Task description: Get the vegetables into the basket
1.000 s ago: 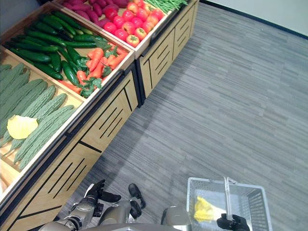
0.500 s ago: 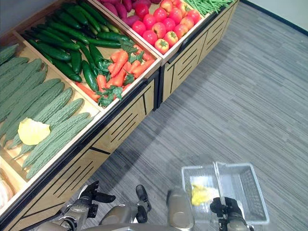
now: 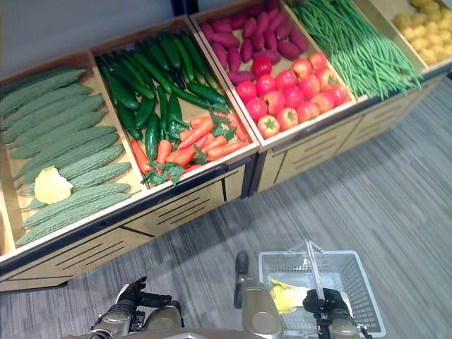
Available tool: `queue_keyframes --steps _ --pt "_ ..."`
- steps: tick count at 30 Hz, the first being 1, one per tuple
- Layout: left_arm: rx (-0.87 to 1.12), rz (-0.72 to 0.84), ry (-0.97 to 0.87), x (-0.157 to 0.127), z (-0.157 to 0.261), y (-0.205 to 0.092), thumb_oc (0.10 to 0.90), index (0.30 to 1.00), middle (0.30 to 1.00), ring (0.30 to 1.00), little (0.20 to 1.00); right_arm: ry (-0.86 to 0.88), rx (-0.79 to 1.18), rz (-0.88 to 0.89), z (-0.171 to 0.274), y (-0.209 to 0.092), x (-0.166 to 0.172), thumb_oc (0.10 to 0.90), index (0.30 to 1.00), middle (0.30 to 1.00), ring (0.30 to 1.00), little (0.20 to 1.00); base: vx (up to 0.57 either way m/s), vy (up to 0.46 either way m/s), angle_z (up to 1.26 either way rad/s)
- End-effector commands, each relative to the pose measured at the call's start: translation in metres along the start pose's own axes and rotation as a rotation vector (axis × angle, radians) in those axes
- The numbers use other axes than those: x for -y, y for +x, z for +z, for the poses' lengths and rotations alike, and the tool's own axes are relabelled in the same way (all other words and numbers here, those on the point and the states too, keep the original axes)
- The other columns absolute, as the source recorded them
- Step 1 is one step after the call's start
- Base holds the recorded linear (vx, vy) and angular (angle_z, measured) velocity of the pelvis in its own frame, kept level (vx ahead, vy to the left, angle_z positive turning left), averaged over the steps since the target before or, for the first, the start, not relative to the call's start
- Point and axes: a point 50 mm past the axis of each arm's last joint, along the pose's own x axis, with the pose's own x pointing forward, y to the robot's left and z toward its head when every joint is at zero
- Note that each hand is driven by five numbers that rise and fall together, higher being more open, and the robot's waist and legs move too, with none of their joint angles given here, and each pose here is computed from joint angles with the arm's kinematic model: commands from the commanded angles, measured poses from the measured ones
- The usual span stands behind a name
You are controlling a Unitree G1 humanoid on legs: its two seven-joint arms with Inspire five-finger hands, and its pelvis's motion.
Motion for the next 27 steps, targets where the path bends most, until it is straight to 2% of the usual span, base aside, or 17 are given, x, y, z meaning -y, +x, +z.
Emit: queue_keyframes --steps 1,5,10,27 --pt "0.024 0.006 -0.036 -0.002 0.006 0.001 0.900 1.000 1.000 1.000 1.000 -0.035 0.008 -0.087 -0.009 -0.003 0.036 0.400 0.300 0.300 0.300 0.300 0.13 -0.206 0.36" --pt "0.039 -0.019 0.007 0.005 0.012 0.002 0.900 1.000 1.000 1.000 1.000 0.012 -0.083 -0.124 -0.037 -0.012 0.041 0.400 0.300 0.300 0.300 0.300 0.13 -0.154 0.67" --pt "0.041 -0.037 0.091 0.010 0.011 0.001 0.900 1.000 1.000 1.000 1.000 0.016 -0.130 -0.140 -0.049 -0.016 0.042 0.400 0.300 0.300 0.300 0.300 0.10 0.105 0.56" --pt "0.086 -0.032 0.100 0.000 0.020 0.003 0.900 1.000 1.000 1.000 1.000 0.007 -0.109 -0.071 -0.036 -0.010 0.015 0.400 0.300 0.300 0.300 0.300 0.01 0.158 0.02"
